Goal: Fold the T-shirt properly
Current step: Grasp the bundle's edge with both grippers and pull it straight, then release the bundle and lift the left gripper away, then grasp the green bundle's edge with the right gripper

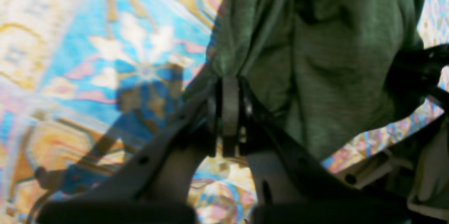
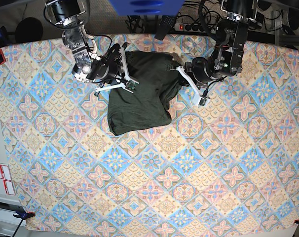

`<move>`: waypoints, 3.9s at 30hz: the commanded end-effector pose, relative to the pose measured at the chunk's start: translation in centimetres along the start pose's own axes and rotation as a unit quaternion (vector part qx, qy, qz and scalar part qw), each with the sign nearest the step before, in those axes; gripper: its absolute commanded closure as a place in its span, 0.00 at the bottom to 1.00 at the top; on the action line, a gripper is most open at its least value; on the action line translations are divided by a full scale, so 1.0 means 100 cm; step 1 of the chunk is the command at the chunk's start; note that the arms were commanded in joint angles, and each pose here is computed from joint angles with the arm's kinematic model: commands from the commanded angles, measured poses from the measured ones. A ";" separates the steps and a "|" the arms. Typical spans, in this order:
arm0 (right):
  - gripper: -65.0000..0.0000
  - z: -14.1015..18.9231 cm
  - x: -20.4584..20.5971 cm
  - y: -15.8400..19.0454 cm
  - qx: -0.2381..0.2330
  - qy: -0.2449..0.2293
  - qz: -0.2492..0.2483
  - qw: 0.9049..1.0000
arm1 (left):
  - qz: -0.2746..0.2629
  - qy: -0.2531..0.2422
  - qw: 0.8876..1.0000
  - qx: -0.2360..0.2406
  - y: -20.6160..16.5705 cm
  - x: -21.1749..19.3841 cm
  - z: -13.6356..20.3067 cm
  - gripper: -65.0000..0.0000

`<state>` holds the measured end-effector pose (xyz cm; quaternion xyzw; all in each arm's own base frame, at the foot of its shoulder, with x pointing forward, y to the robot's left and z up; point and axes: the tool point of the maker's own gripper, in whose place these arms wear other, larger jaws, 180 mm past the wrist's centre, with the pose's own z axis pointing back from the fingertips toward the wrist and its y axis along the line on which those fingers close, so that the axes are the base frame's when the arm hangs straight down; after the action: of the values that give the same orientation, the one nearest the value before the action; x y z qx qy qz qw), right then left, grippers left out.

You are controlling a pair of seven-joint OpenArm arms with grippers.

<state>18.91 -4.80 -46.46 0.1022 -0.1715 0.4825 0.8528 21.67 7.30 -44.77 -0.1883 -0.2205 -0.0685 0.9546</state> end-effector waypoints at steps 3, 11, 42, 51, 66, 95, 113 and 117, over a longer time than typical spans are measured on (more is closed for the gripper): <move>0.94 0.004 -0.004 -0.011 -0.013 0.003 -0.009 1.000 | -0.011 -0.007 1.000 0.002 0.001 0.002 0.006 1.00; 0.94 0.025 0.004 -0.034 -0.052 -0.023 -0.024 0.998 | -0.042 -0.077 0.996 -0.026 -0.033 0.032 0.040 1.00; 0.94 0.030 0.010 -0.036 -0.060 -0.031 -0.020 0.998 | 0.055 -0.076 0.995 0.026 0.039 0.046 0.067 0.28; 0.94 0.030 0.008 -0.037 -0.060 -0.029 -0.021 0.998 | 0.105 -0.067 0.981 -0.150 -0.060 0.043 0.048 0.49; 0.94 0.030 0.008 -0.038 -0.061 -0.030 -0.020 0.997 | 0.065 -0.015 0.988 -0.140 -0.095 0.018 -0.027 0.78; 0.94 0.039 0.014 -0.029 -0.064 -0.044 -0.013 0.997 | 0.035 -0.096 0.995 0.020 0.005 0.032 0.025 0.78; 0.94 0.046 0.114 0.038 -0.011 -0.139 0.117 0.983 | 0.188 -0.261 0.943 0.089 0.107 0.073 0.139 0.78; 0.94 0.037 0.115 0.032 -0.008 -0.129 0.117 0.985 | 0.205 -0.254 0.939 0.110 0.123 0.059 0.143 0.78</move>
<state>20.99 4.27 -38.88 0.1304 -0.2890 0.5602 0.7653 23.62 24.03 -34.95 -0.1299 -0.4084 0.2096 0.8789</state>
